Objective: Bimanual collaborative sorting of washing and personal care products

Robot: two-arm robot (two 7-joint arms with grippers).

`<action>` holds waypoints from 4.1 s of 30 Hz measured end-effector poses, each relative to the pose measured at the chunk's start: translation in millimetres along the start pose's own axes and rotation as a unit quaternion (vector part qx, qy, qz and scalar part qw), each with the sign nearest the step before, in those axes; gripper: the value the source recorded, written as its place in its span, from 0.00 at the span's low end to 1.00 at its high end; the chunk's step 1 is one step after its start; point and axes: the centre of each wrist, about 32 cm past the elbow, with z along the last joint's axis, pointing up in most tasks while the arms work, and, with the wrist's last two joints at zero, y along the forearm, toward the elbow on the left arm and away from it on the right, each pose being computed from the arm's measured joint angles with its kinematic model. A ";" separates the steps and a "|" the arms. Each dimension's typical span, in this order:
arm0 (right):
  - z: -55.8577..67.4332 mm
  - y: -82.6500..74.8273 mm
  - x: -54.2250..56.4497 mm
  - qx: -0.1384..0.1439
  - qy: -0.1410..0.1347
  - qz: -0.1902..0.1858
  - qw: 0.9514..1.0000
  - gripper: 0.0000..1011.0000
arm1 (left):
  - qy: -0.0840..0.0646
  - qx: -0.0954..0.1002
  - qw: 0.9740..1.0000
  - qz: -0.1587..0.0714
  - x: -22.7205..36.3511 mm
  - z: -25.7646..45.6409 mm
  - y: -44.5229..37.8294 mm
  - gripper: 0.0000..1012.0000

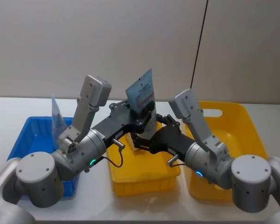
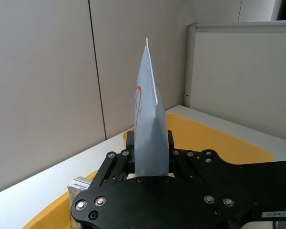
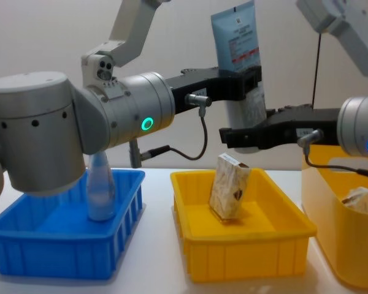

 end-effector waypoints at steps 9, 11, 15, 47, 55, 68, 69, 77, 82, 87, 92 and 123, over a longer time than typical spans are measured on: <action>-1.4 8.8 1.4 -0.003 -0.004 0.001 1.000 0.91 | 0.000 0.000 1.000 0.000 0.0 0.0 0.0 0.28; -1.5 10.9 1.9 -0.003 -0.005 0.000 1.000 0.82 | 0.000 0.000 1.000 0.000 0.1 0.0 0.0 0.28; -1.2 13.3 2.1 -0.002 -0.006 0.000 1.000 0.72 | 0.000 0.000 1.000 0.000 0.1 0.0 0.0 0.31; 0.2 12.4 3.1 0.018 0.012 -0.040 0.999 0.63 | 0.000 0.000 1.000 0.000 0.0 0.0 0.0 0.99; -2.7 5.7 5.8 0.018 0.030 -0.081 0.996 0.63 | 0.000 0.000 1.000 0.000 0.0 0.0 0.0 0.99; -7.4 -4.8 9.2 0.004 0.056 -0.164 0.985 0.63 | 0.000 0.000 1.000 0.000 0.0 0.0 0.0 0.99; -7.8 -6.1 9.6 0.003 0.058 -0.175 0.983 0.63 | 0.000 0.000 1.000 0.000 0.0 0.0 0.0 0.99; -9.0 -10.7 10.3 -0.009 0.073 -0.231 0.970 0.63 | 0.000 0.000 1.000 0.000 0.0 0.0 0.0 0.99; -9.7 -12.4 11.0 -0.019 0.081 -0.264 0.961 0.63 | 0.000 0.000 1.000 0.000 0.0 0.0 0.0 0.99; -10.5 -13.4 12.4 -0.033 0.091 -0.303 0.948 0.63 | 0.000 0.000 1.000 0.000 0.0 0.0 0.0 0.99; -12.8 -12.7 14.4 -0.056 0.101 -0.341 0.933 0.63 | 0.000 0.000 1.000 0.000 0.0 0.0 0.0 0.99; -9.6 -5.4 21.2 -0.125 0.122 -0.412 0.894 0.99 | 0.000 0.000 1.000 0.000 0.0 0.0 0.0 0.99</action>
